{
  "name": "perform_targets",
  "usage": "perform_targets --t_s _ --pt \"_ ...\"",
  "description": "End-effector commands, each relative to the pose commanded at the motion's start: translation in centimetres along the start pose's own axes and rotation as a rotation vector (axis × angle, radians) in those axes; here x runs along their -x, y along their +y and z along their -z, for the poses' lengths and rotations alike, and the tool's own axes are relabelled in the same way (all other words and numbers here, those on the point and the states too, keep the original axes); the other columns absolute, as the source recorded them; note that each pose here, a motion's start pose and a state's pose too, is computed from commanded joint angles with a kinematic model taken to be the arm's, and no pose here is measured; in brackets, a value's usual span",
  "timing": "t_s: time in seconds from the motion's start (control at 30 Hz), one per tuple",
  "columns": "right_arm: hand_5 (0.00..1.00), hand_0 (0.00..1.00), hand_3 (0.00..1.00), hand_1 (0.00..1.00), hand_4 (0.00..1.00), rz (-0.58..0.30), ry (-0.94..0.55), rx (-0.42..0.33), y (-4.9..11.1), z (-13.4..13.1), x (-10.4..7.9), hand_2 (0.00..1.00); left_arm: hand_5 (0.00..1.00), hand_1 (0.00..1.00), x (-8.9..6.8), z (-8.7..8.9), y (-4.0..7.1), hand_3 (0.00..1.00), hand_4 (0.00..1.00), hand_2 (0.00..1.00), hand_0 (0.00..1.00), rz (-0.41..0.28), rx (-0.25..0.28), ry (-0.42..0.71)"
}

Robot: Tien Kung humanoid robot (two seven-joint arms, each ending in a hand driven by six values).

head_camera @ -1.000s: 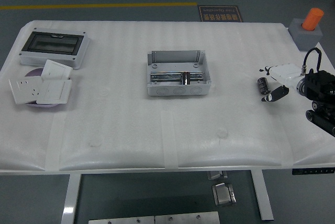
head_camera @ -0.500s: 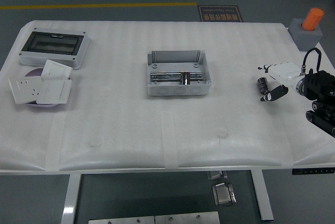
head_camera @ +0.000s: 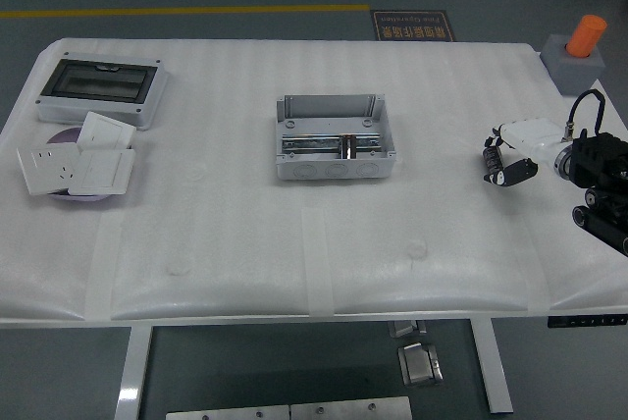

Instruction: Pick up the battery,place it into the box

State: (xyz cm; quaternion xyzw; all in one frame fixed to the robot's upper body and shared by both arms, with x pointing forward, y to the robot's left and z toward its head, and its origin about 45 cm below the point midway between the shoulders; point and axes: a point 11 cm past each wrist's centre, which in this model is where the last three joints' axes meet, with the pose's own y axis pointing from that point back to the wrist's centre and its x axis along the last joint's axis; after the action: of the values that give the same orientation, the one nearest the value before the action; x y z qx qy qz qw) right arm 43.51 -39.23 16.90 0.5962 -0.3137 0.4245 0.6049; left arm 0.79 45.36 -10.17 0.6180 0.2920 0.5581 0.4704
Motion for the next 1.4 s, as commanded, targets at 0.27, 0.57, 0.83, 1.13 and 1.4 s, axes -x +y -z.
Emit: perform_targets --t_s 0.27,0.57,0.83,1.13,1.4 --pt "0.411 0.638 0.679 0.643 0.656 0.010 -0.003 -0.001 0.1 0.0 0.6 0.707 0.372 0.616 0.1 -0.3 0.0 0.658 0.599 0.495 0.590 0.002 0.006 0.001" --pt "0.412 0.638 0.681 0.644 0.651 0.003 -0.008 -0.004 0.1 0.2 0.4 0.712 0.373 0.616 0.1 -0.3 0.0 0.658 0.600 0.495 0.590 0.002 0.005 0.000" --pt "0.414 0.636 0.689 0.641 0.660 -0.008 -0.045 -0.008 0.1 0.3 -0.4 0.715 0.373 0.616 0.3 -0.1 0.0 0.658 0.600 0.495 0.590 0.004 0.001 0.001" --pt "0.502 0.645 0.774 0.648 0.880 0.014 -0.047 -0.009 0.2 0.0 -0.1 0.739 0.375 0.616 0.2 0.3 0.0 0.658 0.600 0.495 0.590 0.003 -0.007 0.000" --pt "0.533 0.660 0.834 0.675 0.998 0.022 -0.048 -0.016 0.3 0.0 -0.3 0.777 0.371 0.616 0.2 0.1 0.0 0.657 0.595 0.495 0.588 0.004 -0.004 -0.002"
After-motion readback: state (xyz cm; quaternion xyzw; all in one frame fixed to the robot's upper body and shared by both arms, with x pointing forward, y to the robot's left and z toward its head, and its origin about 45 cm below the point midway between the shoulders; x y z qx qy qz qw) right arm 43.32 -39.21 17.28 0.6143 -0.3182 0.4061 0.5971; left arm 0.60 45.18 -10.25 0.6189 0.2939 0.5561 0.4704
